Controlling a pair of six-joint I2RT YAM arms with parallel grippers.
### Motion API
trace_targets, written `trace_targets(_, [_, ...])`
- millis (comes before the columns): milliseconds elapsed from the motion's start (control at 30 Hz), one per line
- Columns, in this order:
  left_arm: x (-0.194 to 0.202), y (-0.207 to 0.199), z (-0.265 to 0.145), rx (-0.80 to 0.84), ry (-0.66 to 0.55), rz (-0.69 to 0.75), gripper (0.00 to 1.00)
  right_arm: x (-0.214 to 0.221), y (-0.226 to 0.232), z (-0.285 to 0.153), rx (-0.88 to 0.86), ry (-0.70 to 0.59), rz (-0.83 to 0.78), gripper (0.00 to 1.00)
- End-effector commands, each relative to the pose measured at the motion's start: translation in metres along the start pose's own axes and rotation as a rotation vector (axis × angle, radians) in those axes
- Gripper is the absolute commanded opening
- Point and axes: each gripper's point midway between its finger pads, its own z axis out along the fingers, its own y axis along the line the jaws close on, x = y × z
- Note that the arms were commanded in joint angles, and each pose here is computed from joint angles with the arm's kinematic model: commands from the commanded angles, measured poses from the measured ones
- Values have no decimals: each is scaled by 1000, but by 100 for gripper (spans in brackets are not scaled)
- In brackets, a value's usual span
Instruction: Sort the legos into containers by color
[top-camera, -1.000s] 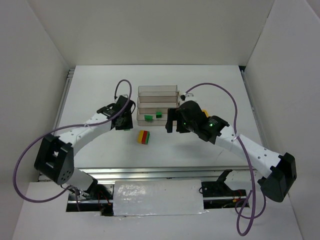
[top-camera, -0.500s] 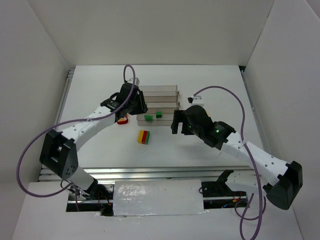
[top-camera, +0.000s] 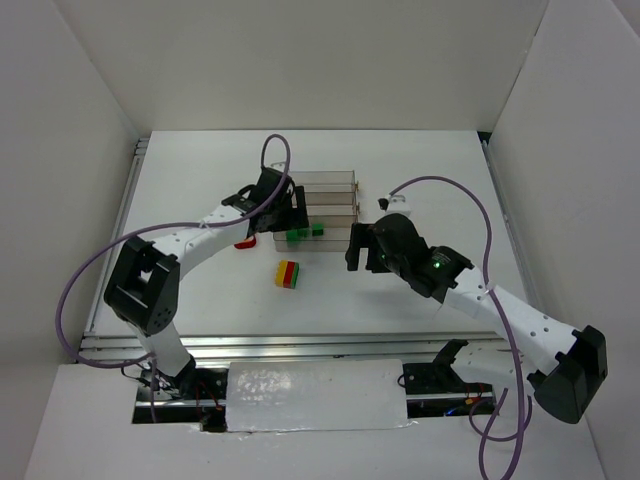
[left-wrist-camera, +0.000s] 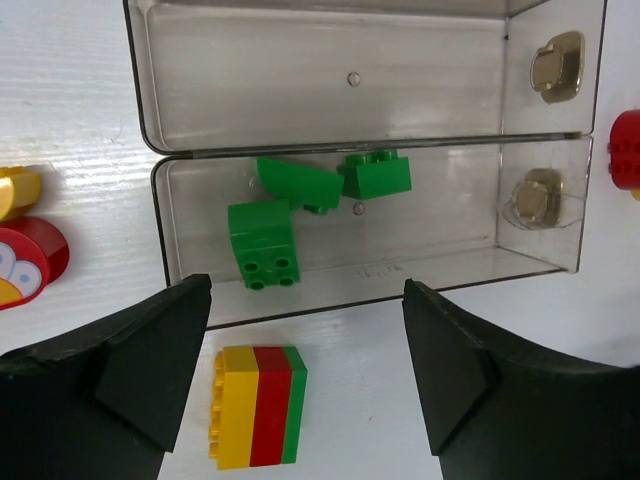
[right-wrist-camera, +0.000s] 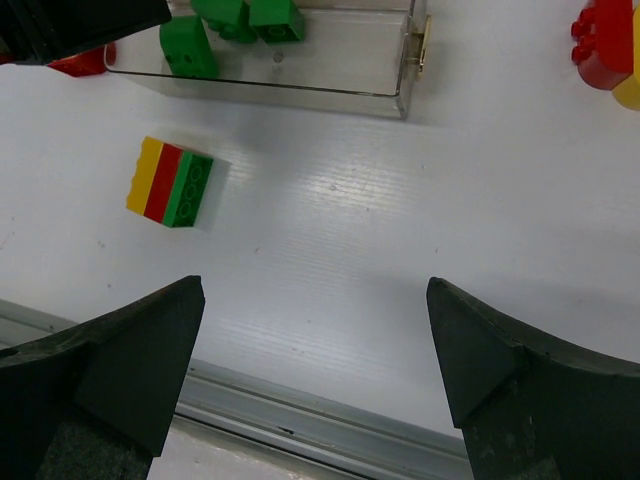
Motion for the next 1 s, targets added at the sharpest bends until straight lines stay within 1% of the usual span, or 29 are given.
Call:
trace_targets(0, [-23, -10, -1, 3, -70, -9, 91, -9, 7, 0, -37, -36, 5, 100])
trace_targets(67, [-25, -10, -7, 4, -77, -8, 93, -6, 9, 2, -49, -26, 4, 100])
trace_targets(100, [-19, -7, -10, -2, -67, -6, 95, -3, 10, 4, -56, -18, 3, 100])
trace_targets(133, [-23, -11, -24, 11, -90, -4, 96, -2, 12, 5, -66, -11, 6, 100])
trace_targets(167, [-25, -7, -32, -15, -118, -3, 99, 0, 11, 8, -53, -4, 12, 100])
trace_targets(200, [-16, 0, -38, -45, -104, 4, 100, 0, 9, 10, -32, -3, 39, 100])
trace_targets(233, [-18, -5, -56, -34, -128, 8, 100, -1, 6, 11, -8, -8, 57, 100])
trace_targets(267, [-15, -3, -63, -40, -133, 14, 99, -1, 1, 11, 22, -11, 72, 100])
trace_targets(300, [-1, 3, -67, -57, -99, 32, 99, -3, -5, 11, 55, -33, 105, 100])
trace_targets(367, [13, -1, -80, -54, -79, 62, 100, -11, -3, 6, 39, -72, 141, 100])
trace_targets(400, [24, 7, -83, -92, -56, 82, 100, -10, -2, 5, 26, -74, 146, 100])
trace_targets(467, [50, 6, -87, -118, -11, 123, 99, -16, 4, -2, -15, -92, 158, 100])
trace_targets(667, [95, 12, -76, -112, 74, 152, 99, -15, 10, -11, -60, -79, 151, 100])
trace_targets(800, [110, 23, -61, -167, 106, 176, 98, -5, 10, -12, -85, -59, 139, 100])
trace_targets(967, [122, 27, -40, -190, 136, 204, 97, 5, 9, -9, -97, -37, 127, 100])
